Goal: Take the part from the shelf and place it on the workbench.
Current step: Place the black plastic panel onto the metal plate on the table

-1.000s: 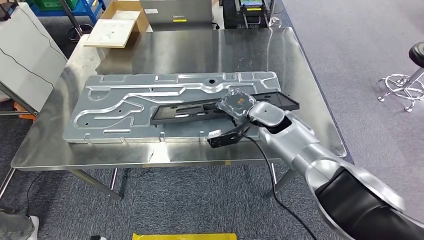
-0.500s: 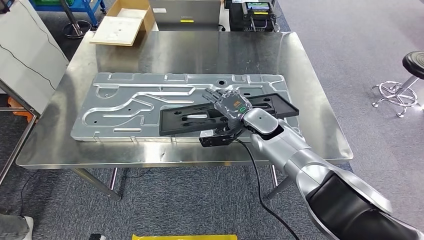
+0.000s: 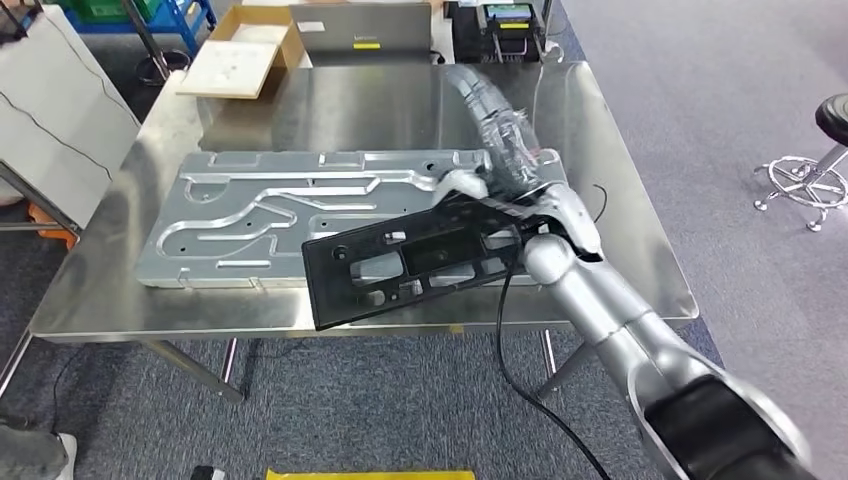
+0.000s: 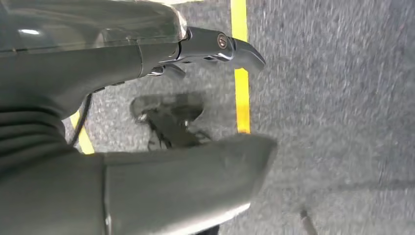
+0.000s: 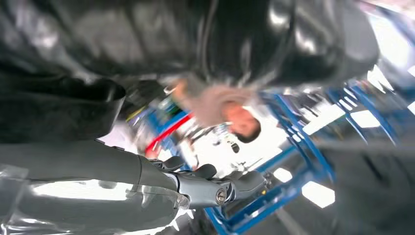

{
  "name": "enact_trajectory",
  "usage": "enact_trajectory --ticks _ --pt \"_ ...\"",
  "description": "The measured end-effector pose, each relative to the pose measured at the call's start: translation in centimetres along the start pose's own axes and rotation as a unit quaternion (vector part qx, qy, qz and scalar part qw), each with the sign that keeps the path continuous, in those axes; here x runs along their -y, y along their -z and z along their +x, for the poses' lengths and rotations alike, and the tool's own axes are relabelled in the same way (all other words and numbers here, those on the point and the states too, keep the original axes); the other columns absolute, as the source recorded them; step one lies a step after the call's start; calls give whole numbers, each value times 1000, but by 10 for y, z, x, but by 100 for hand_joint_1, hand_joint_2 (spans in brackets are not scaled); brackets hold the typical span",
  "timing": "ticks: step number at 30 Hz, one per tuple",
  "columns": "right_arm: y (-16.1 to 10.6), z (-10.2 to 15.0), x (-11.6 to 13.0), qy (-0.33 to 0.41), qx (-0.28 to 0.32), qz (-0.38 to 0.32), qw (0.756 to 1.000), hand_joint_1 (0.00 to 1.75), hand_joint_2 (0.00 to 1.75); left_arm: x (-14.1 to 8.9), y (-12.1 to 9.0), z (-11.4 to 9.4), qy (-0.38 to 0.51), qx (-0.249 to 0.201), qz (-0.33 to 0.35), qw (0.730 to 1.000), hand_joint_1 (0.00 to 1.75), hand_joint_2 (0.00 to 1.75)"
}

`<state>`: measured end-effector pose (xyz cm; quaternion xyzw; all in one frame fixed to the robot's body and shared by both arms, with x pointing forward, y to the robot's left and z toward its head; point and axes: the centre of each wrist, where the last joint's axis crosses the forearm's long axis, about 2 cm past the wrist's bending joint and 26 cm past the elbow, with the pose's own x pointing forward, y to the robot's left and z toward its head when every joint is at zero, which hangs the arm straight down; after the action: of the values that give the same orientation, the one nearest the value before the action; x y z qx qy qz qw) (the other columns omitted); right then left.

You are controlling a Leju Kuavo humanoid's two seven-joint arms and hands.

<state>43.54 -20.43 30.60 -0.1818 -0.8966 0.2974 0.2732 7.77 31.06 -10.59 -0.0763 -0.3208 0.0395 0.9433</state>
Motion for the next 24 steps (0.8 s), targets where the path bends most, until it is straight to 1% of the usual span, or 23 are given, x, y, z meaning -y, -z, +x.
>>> enact_trajectory --ticks 2,4,6,7,9,11,13,16,18,20,24 --pt "-7 11 20 62 15 -66 996 0 0 0 -1 -2 -5 5 -2 1000 0 0" --pt "-15 20 45 86 33 -123 988 0 0 0 -2 -5 -11 12 -2 1000 0 0" --pt "-27 25 75 74 54 -177 980 0 0 0 -4 -7 -20 22 0 1000 0 0" --pt "-36 28 88 57 63 -201 976 0 0 0 -5 -9 -25 26 2 999 0 0" --pt "-61 30 109 6 73 -240 968 0 0 -1 -8 -14 -34 33 6 999 0 0" --pt "-99 32 124 -63 74 -272 957 0 0 -1 -11 -19 -44 41 12 998 0 0" --pt "-152 35 134 -126 64 -295 945 0 0 -2 -15 -26 -57 46 23 997 0 0" --pt "-234 46 139 -174 16 -295 939 0 0 -4 -22 -37 -71 41 42 996 0 0" --pt "-274 57 143 -191 -20 -284 939 0 0 -4 -25 -42 -78 37 50 995 0 0" --pt "-300 66 149 -209 -48 -275 937 0 0 -4 -26 -43 -81 37 54 995 0 0" --pt "-335 79 159 -247 -123 -239 931 0 0 -4 -25 -43 -90 41 65 993 0 0"
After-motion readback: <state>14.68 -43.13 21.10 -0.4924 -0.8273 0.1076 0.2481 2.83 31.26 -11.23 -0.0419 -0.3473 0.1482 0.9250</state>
